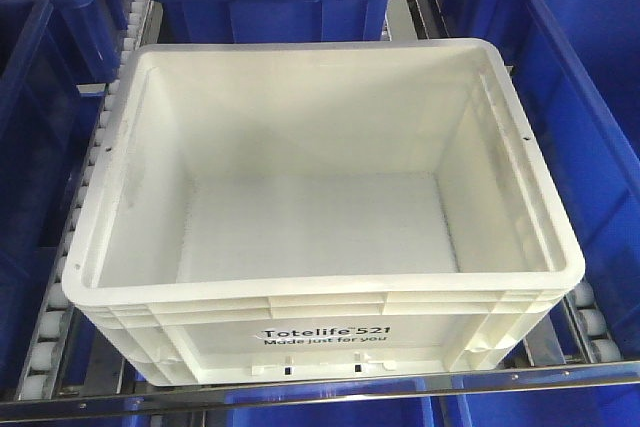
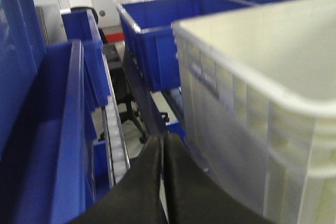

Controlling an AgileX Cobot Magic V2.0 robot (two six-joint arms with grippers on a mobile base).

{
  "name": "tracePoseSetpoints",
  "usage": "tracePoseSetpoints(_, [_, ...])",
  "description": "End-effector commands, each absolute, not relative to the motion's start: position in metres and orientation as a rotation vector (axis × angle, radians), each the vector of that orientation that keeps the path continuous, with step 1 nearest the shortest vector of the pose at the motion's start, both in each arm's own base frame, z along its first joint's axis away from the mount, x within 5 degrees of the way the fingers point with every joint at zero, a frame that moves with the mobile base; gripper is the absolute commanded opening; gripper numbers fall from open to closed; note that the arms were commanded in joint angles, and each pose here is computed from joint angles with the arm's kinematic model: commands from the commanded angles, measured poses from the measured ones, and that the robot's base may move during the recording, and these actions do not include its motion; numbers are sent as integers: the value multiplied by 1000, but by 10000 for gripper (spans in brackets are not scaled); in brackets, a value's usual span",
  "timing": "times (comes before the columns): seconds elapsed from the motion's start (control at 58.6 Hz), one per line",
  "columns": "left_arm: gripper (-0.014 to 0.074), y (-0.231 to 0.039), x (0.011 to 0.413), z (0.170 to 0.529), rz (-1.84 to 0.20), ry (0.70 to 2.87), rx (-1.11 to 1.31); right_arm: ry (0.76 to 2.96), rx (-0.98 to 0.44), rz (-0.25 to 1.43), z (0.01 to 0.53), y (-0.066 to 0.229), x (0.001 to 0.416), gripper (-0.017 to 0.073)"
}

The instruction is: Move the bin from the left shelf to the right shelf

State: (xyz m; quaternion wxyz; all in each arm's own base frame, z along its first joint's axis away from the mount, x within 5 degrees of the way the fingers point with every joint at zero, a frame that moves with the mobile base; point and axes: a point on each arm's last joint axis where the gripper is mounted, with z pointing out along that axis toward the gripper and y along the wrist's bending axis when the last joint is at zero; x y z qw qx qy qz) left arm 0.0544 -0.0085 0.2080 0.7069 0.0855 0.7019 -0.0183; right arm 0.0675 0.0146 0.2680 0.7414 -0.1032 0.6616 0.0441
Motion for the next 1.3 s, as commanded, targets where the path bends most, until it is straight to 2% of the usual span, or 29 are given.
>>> tracePoseSetpoints(0.0, [-6, -7, 55, 207, -41, 1418, 141, 1368, -208, 76, 283, 13, 67, -8])
tracePoseSetpoints(1.28, [-6, -7, 55, 206, -40, 1444, 150, 1364, -238, 46, 283, 13, 67, -8])
